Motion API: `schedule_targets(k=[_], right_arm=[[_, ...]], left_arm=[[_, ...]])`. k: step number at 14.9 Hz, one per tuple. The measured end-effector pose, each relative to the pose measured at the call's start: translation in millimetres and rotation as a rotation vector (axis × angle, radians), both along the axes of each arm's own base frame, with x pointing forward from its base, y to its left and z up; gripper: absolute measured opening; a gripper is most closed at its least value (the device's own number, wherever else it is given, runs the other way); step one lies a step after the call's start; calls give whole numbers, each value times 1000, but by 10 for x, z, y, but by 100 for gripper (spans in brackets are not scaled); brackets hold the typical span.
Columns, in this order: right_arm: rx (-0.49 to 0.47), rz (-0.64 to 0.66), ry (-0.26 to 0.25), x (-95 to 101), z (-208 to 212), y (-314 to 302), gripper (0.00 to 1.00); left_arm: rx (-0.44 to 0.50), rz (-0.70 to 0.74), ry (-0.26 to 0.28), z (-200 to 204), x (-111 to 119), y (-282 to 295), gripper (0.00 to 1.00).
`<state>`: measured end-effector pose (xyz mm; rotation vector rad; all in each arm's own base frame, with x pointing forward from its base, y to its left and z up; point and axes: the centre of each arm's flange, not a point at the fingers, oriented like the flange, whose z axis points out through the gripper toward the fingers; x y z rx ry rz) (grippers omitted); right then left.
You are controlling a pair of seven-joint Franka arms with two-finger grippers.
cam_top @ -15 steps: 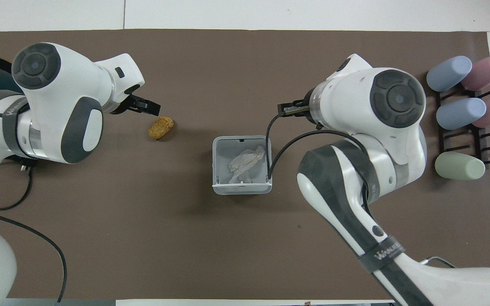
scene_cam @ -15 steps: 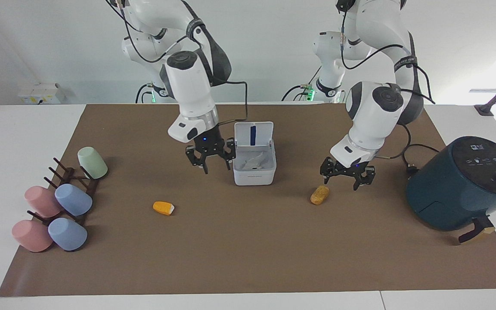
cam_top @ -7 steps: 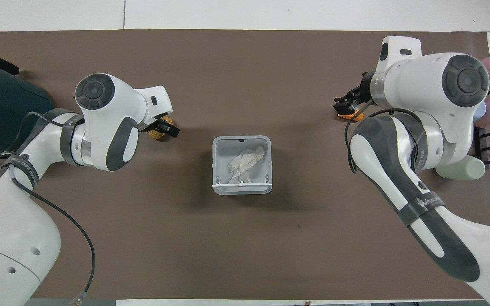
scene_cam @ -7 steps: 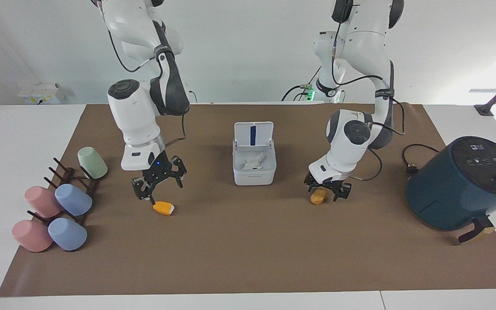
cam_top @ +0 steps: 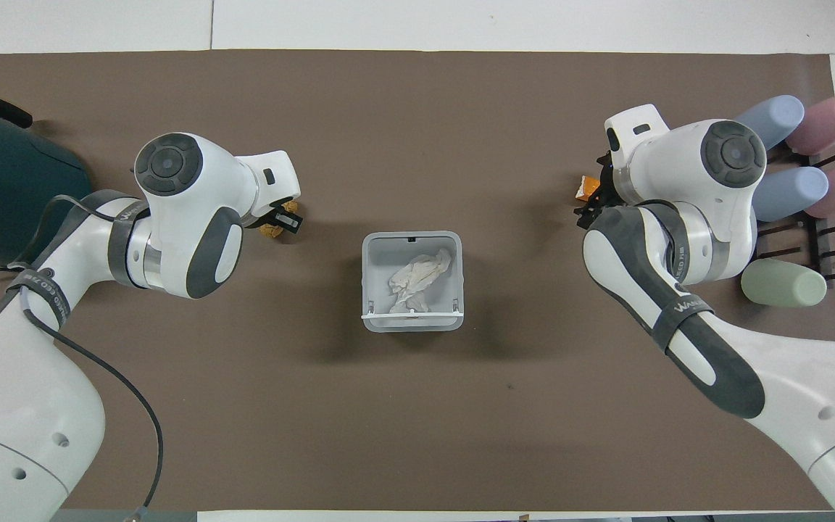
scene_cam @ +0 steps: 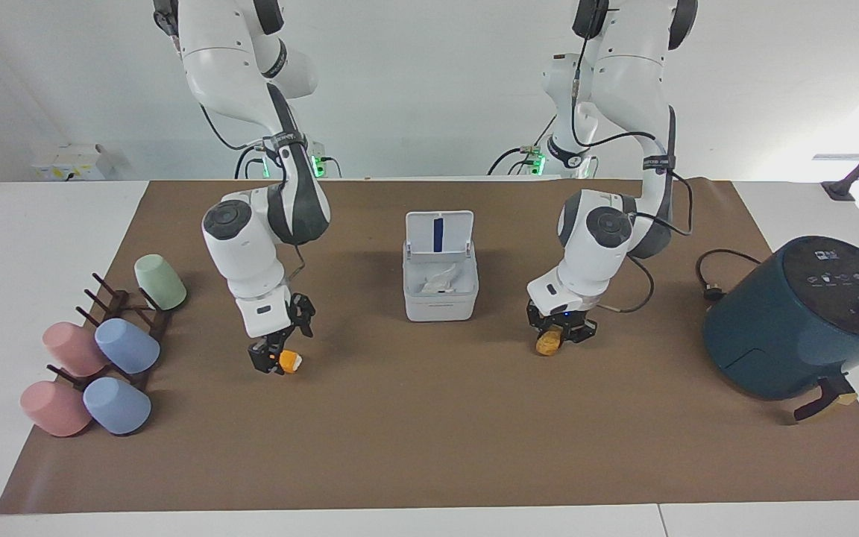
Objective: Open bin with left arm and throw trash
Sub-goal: 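Grasp the brown potato with the left gripper while the right gripper reaches the carrot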
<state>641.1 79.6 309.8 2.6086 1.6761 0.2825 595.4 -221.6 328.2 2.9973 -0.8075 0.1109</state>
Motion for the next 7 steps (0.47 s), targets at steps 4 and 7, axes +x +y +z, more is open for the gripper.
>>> schedule_targets(k=[4, 7], right_arm=[[-4, 10, 7, -50, -131, -130, 100], [-2, 17, -1, -89, -186, -75, 97]], left_arm=[[1, 61, 26, 995, -187, -24, 40], [-59, 154, 32, 1317, -418, -499, 40]])
